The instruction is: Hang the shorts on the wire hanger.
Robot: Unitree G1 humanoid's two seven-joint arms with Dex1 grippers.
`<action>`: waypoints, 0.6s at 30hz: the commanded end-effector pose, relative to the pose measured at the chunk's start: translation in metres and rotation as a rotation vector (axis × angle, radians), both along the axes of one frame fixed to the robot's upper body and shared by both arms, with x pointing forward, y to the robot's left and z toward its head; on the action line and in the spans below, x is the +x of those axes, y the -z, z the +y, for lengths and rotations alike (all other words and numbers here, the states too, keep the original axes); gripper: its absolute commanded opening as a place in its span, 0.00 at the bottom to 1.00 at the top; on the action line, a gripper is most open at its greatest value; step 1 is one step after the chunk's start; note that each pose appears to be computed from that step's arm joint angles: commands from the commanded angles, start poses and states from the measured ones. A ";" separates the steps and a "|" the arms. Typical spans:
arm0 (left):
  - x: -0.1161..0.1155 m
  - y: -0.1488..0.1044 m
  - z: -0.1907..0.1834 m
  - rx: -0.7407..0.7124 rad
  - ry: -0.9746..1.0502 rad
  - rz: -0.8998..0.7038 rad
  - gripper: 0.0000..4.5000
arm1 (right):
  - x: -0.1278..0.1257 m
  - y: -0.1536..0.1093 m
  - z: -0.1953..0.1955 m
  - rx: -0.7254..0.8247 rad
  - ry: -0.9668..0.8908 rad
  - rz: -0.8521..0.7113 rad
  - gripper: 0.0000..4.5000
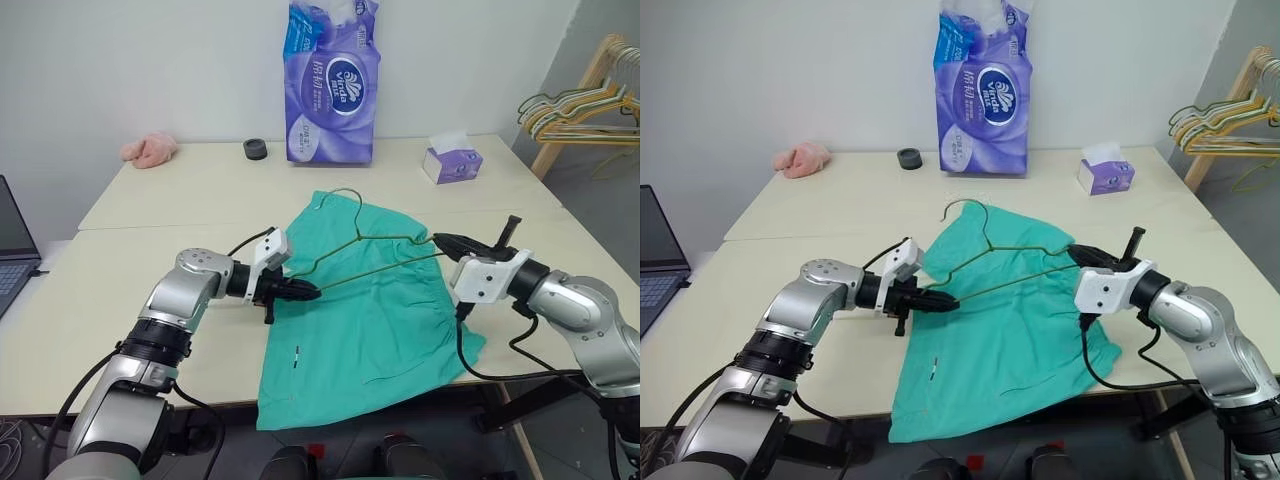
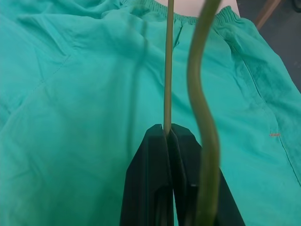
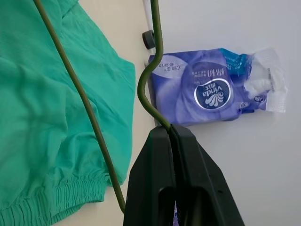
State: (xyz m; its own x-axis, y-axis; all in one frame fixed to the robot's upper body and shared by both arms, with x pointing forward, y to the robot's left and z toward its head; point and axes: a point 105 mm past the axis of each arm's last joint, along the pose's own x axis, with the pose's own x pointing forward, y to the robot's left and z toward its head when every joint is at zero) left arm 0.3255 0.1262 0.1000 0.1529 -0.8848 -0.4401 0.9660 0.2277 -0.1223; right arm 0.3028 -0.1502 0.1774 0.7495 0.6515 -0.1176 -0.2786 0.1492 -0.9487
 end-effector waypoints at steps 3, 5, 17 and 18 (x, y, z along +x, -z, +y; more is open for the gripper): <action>0.009 -0.017 -0.006 -0.019 -0.023 -0.094 0.00 | -0.017 0.000 0.006 -0.052 -0.099 0.019 0.38; 0.013 -0.019 -0.006 -0.023 -0.039 -0.110 0.00 | -0.019 -0.002 0.004 -0.061 -0.105 0.009 0.55; -0.021 -0.002 0.001 0.200 0.204 -0.175 0.00 | -0.033 0.003 -0.015 0.202 0.048 0.563 0.99; -0.023 -0.002 -0.001 0.217 0.226 -0.194 0.00 | -0.031 0.003 -0.014 0.212 0.065 0.584 0.99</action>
